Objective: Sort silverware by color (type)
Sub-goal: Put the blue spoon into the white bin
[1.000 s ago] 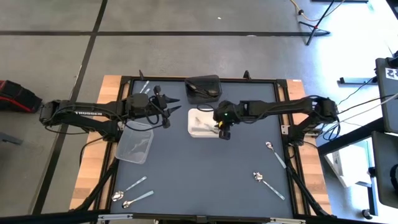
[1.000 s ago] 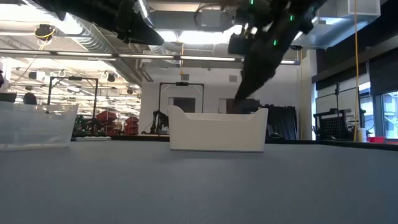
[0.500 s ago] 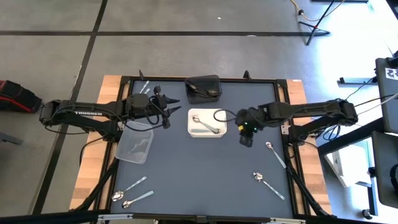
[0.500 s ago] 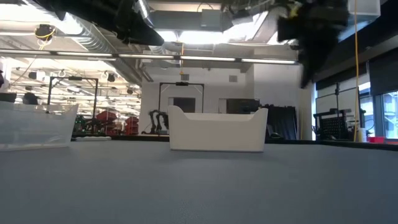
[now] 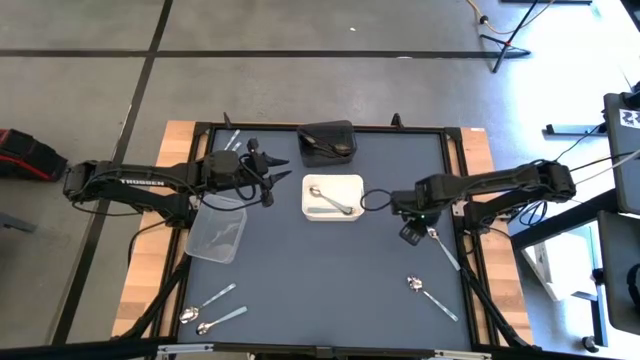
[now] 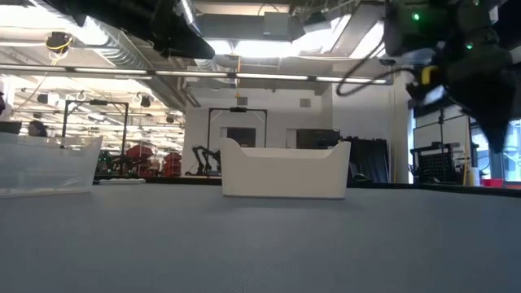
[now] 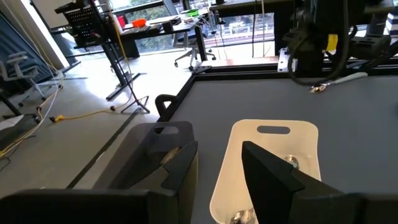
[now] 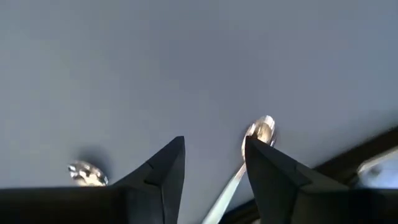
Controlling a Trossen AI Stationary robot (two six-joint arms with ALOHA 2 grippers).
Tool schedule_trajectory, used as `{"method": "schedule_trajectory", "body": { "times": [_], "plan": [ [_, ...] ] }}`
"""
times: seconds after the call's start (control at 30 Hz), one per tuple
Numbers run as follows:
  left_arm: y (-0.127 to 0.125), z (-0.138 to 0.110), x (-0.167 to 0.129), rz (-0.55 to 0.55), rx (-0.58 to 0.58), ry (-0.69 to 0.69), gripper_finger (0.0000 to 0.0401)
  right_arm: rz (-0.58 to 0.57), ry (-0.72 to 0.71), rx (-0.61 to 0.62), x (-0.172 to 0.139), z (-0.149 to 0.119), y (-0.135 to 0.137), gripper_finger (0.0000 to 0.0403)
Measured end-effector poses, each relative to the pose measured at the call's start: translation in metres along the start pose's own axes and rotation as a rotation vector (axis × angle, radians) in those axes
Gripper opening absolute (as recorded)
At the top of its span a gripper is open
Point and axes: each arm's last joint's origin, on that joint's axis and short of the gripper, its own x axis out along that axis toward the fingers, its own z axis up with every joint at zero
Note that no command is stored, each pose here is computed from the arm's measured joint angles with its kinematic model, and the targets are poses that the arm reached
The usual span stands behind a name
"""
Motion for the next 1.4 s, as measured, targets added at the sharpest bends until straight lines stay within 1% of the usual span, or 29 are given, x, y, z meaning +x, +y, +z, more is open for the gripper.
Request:
{"method": "schedule_trajectory", "body": {
  "times": [0.13, 0.27, 0.47, 0.67, 0.9, 1.1, 1.2, 1.3, 1.4],
  "plan": [
    [0.0, 0.0, 0.0, 0.0, 0.0, 0.0, 0.0121, -0.005, 0.087, 0.063, 0.011, -0.005, -0.005, 0.0156],
    [0.0, 0.0, 0.0, 0.0, 0.0, -0.001, 0.0121, -0.028, 0.122, 0.089, 0.023, -0.007, -0.009, 0.0156],
    [0.0, 0.001, 0.0, 0.001, -0.002, -0.009, 0.0121, -0.095, 0.206, 0.115, 0.04, -0.007, -0.012, 0.0156],
    [0.0, 0.002, 0.0, 0.002, -0.005, -0.015, 0.0121, -0.172, 0.285, 0.133, 0.057, 0.0, -0.009, 0.0156],
    [0.0, 0.001, 0.0, 0.002, -0.004, -0.014, 0.0121, -0.292, 0.357, 0.123, 0.08, 0.009, -0.008, 0.0156],
    [0.0, 0.001, 0.0, 0.002, -0.004, -0.013, 0.0121, -0.347, 0.41, 0.102, 0.098, 0.016, -0.006, 0.0156],
    [0.0, 0.001, 0.0, 0.002, -0.004, -0.013, 0.0121, -0.361, 0.436, 0.068, 0.103, 0.017, -0.007, 0.0156],
    [0.0, 0.001, 0.0, 0.002, -0.004, -0.013, 0.0121, -0.358, 0.441, 0.047, 0.104, 0.017, -0.007, 0.0142],
    [0.0, 0.001, 0.0, 0.002, -0.005, -0.012, 0.0121, -0.351, 0.443, 0.022, 0.104, 0.017, -0.007, 0.0106]
  ]
}}
